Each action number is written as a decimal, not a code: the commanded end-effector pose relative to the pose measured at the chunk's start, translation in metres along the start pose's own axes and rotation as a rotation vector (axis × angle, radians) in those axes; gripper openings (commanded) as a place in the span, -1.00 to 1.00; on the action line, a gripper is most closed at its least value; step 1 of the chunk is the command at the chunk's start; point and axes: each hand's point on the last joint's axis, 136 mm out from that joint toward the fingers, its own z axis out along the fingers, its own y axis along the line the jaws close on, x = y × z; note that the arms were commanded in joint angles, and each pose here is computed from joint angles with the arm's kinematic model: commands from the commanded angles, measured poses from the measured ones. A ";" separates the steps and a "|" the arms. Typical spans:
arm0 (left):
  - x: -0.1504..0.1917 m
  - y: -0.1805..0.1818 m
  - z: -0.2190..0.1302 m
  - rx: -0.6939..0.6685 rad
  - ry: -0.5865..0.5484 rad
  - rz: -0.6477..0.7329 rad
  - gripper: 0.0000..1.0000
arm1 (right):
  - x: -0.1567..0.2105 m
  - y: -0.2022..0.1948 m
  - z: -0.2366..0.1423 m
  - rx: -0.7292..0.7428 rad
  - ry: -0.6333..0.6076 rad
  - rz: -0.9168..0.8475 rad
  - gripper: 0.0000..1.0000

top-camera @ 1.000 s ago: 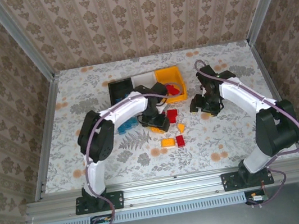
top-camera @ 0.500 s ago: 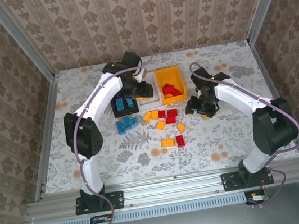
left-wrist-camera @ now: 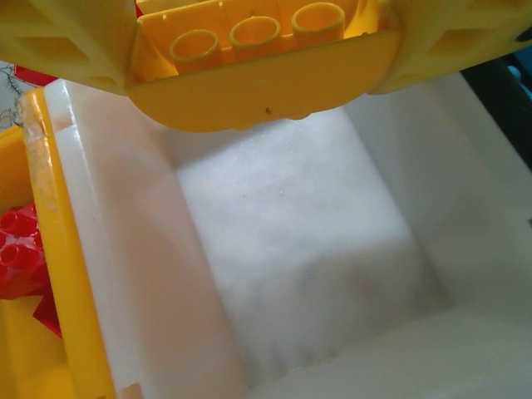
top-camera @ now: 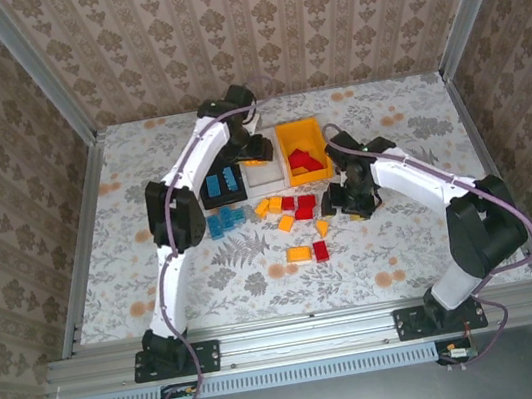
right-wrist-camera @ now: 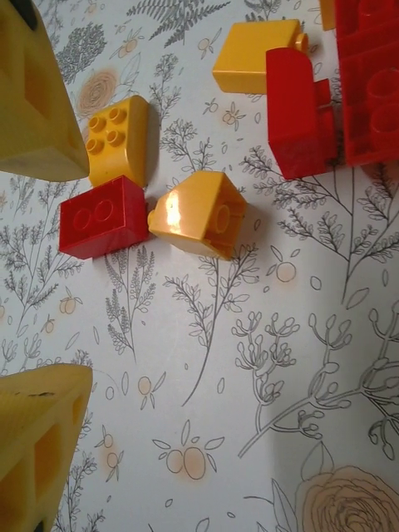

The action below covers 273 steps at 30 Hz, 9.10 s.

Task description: Sort the legos into containers by color

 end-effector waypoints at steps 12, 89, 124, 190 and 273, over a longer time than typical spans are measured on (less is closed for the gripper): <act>0.005 0.001 -0.024 0.009 0.004 -0.016 0.61 | -0.007 0.018 0.040 0.078 0.110 -0.069 0.21; 0.204 0.107 -0.053 0.049 0.085 -0.388 0.54 | -0.143 0.174 -0.021 -0.161 -0.122 -0.130 0.04; 0.225 0.145 0.001 -0.057 0.238 -0.382 0.33 | -0.077 0.111 -0.039 -0.135 -0.131 -0.042 0.04; 0.037 0.119 -0.046 0.093 -0.016 -0.324 0.00 | 0.073 0.032 0.037 0.128 0.216 -0.266 0.19; 0.234 0.074 -0.132 0.069 -0.038 -0.438 0.61 | -0.215 0.093 -0.006 -0.143 -0.101 -0.068 0.05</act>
